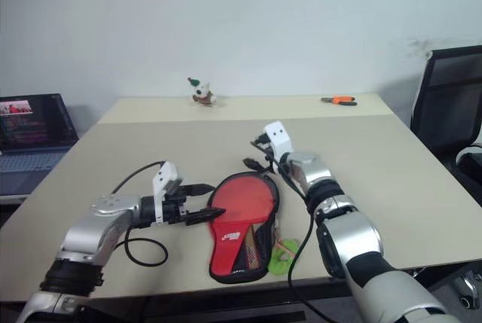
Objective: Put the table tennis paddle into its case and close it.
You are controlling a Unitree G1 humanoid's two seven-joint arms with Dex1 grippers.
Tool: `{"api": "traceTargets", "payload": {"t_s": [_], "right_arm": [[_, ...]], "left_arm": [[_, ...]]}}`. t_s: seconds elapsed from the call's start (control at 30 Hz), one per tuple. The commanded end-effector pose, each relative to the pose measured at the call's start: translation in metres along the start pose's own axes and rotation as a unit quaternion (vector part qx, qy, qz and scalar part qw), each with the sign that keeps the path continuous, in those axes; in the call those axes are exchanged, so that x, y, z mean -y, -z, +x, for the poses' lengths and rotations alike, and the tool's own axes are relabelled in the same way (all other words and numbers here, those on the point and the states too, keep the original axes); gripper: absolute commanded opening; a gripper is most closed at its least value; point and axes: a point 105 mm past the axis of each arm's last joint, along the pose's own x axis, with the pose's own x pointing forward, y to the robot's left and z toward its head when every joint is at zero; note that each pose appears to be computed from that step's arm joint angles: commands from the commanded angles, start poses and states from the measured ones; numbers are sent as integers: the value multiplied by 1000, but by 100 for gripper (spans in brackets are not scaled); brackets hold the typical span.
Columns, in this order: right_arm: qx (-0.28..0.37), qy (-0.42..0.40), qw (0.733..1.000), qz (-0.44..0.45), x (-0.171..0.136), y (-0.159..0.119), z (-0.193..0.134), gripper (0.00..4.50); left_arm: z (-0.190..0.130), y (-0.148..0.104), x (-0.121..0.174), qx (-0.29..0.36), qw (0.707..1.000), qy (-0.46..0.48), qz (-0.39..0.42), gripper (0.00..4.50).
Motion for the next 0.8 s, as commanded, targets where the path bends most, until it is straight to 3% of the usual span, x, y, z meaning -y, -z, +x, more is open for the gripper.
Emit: {"api": "traceTargets", "payload": {"t_s": [0.03, 0.23, 0.43, 0.63, 0.8], "right_arm": [[42, -43, 998, -35, 0, -26, -29, 446], [-15, -73, 995, -64, -5, 7, -107, 446], [-77, -137, 986, -62, -41, 31, -169, 446], [-156, -169, 970, -78, -65, 65, -200, 446], [-162, -159, 970, -86, -67, 73, -202, 446]], "left_arm": [[13, -5, -8, -4, 1000, 9, 25, 450], [40, -1, -19, -28, 997, 25, 67, 450], [63, -4, -12, -29, 991, 78, 109, 450], [66, 4, 7, -56, 976, 164, 131, 450], [65, 15, 4, -76, 974, 162, 136, 450]]}}
